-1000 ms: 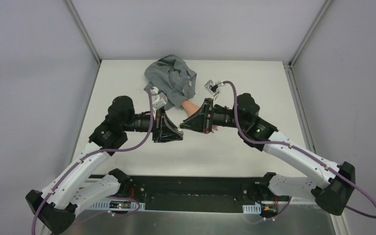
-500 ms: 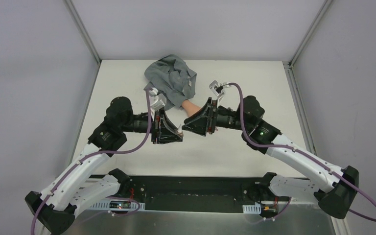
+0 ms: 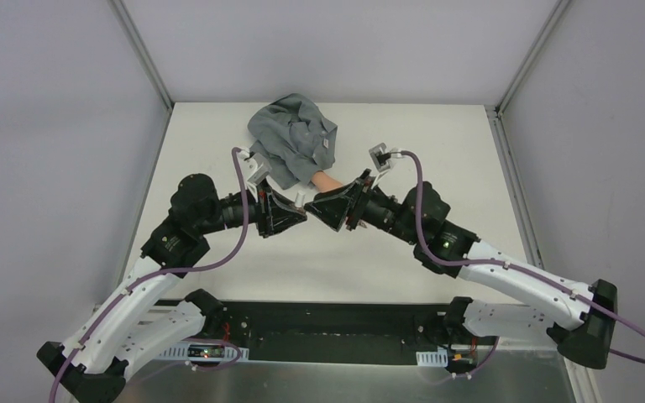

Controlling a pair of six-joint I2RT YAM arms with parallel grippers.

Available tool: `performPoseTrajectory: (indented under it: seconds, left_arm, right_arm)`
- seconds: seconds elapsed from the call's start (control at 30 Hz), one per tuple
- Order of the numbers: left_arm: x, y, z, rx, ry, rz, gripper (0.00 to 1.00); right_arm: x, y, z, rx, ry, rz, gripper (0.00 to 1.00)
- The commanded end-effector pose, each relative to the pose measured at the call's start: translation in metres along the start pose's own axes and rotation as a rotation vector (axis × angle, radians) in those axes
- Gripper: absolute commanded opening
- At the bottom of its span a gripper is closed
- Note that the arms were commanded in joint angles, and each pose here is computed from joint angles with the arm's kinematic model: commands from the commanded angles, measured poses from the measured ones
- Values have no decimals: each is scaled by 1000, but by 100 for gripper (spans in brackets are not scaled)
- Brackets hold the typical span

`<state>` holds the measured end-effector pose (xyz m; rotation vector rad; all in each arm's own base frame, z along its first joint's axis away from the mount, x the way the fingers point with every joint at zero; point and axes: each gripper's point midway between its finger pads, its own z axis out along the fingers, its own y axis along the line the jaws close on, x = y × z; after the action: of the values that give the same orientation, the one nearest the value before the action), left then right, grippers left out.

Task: Paint the nails
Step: Unscrew the nail polish bottle.

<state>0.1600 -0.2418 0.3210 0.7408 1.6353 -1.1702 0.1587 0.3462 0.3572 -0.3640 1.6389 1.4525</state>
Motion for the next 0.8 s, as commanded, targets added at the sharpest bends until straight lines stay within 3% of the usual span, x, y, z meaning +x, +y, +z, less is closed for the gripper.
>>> performPoseTrajectory:
  seconds: [0.0, 0.53, 0.63, 0.77]
  left_arm:
    - [-8, 13, -2, -85, -35, 35, 0]
    - [-8, 13, -1, -83, -33, 32, 0]
    - [-7, 14, -1, -88, -31, 31, 0]
    - [-7, 17, -1, -101, -32, 34, 0]
  right_arm:
    - [-32, 7, 13, 68, -178, -28, 54]
    - [-20, 2, 56, 237, -193, -109, 42]
    - [-18, -8, 59, 290, -191, -120, 35]
    - [-16, -15, 59, 328, -192, -132, 17]
